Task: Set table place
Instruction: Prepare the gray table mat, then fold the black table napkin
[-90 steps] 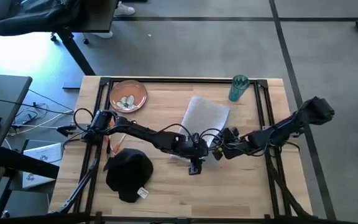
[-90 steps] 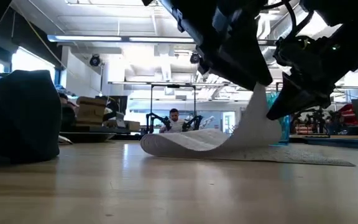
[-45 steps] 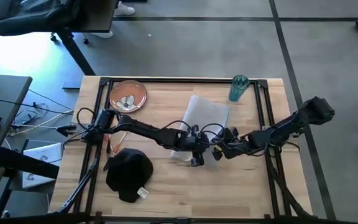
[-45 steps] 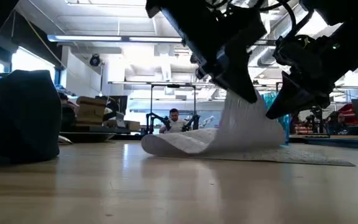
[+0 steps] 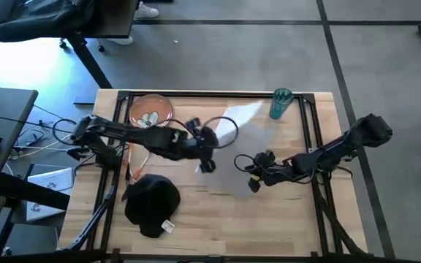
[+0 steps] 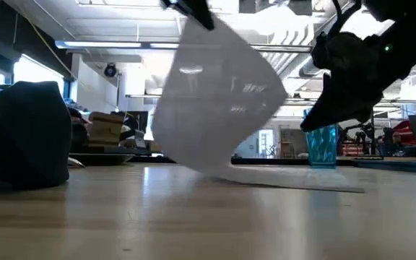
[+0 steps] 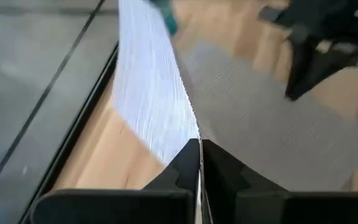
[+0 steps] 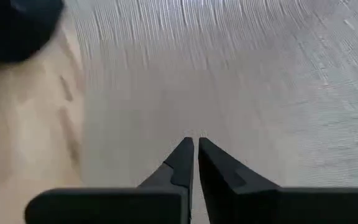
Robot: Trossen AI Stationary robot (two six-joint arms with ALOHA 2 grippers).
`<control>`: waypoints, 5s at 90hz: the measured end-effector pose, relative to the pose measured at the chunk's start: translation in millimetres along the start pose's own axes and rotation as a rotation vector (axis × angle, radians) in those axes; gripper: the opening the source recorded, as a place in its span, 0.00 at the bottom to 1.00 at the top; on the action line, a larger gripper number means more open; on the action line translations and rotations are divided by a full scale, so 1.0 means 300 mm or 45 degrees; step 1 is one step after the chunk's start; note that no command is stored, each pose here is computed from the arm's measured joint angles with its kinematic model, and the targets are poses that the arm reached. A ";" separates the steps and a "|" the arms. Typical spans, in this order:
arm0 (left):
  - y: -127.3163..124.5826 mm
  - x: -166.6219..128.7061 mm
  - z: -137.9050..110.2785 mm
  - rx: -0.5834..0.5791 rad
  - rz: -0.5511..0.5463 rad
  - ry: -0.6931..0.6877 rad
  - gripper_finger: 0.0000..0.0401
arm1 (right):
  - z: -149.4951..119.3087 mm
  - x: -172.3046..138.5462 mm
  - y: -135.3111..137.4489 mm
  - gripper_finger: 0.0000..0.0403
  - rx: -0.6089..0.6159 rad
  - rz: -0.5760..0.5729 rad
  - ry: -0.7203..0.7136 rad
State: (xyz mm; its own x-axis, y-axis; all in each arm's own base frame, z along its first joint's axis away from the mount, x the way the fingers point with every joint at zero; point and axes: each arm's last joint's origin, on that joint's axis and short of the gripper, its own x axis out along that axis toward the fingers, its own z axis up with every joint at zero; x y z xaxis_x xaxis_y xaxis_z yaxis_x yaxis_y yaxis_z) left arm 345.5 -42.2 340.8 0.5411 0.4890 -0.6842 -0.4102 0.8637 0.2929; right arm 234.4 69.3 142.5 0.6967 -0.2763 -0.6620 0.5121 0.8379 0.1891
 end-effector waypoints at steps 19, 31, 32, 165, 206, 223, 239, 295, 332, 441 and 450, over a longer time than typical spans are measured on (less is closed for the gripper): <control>0.011 0.013 -0.063 -0.039 0.069 0.104 0.00 | -0.067 0.111 -0.037 0.01 -0.004 -0.087 0.202; 0.003 0.045 -0.112 -0.039 0.102 0.182 0.00 | -0.081 0.124 -0.039 0.01 0.043 -0.077 0.278; 0.002 0.047 -0.117 -0.040 0.106 0.189 0.00 | -0.082 0.123 -0.038 0.01 0.045 -0.077 0.285; -0.028 -0.050 -0.207 0.279 -0.618 0.833 0.38 | -0.126 -0.079 -0.032 0.01 0.096 -0.021 0.622; 0.017 -0.088 -0.234 0.304 -0.503 0.950 0.38 | -0.145 -0.102 -0.059 0.01 0.085 -0.104 0.780; 0.012 -0.075 -0.199 0.348 -0.423 0.665 0.38 | -0.137 -0.106 -0.065 0.01 0.080 -0.095 0.766; -0.068 0.070 -0.155 0.288 -0.487 0.186 0.38 | -0.111 -0.103 -0.033 0.01 0.138 -0.032 0.709; -0.161 0.403 -0.575 0.016 -0.411 0.608 0.38 | -0.116 -0.044 -0.036 0.01 0.347 -0.170 0.674; -0.252 0.330 -0.614 -0.052 -0.428 0.633 0.38 | -0.044 0.009 -0.150 0.01 0.232 -0.248 0.773; -0.174 -0.381 -0.623 0.055 -0.434 0.690 0.38 | 0.136 -0.137 -0.047 0.04 -0.099 -0.035 0.238; -0.190 -0.419 -0.664 0.050 -0.412 0.697 0.38 | 0.136 -0.126 -0.043 0.10 -0.119 -0.051 0.215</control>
State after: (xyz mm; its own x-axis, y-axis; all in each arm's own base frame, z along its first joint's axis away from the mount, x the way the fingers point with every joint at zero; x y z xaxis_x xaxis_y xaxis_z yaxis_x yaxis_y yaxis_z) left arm 154.6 -177.2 277.2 0.1751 0.0784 -0.9814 -0.2557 0.9662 0.0315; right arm 221.9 49.7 194.8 0.5784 -0.2335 -0.7816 0.4833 0.8700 0.0977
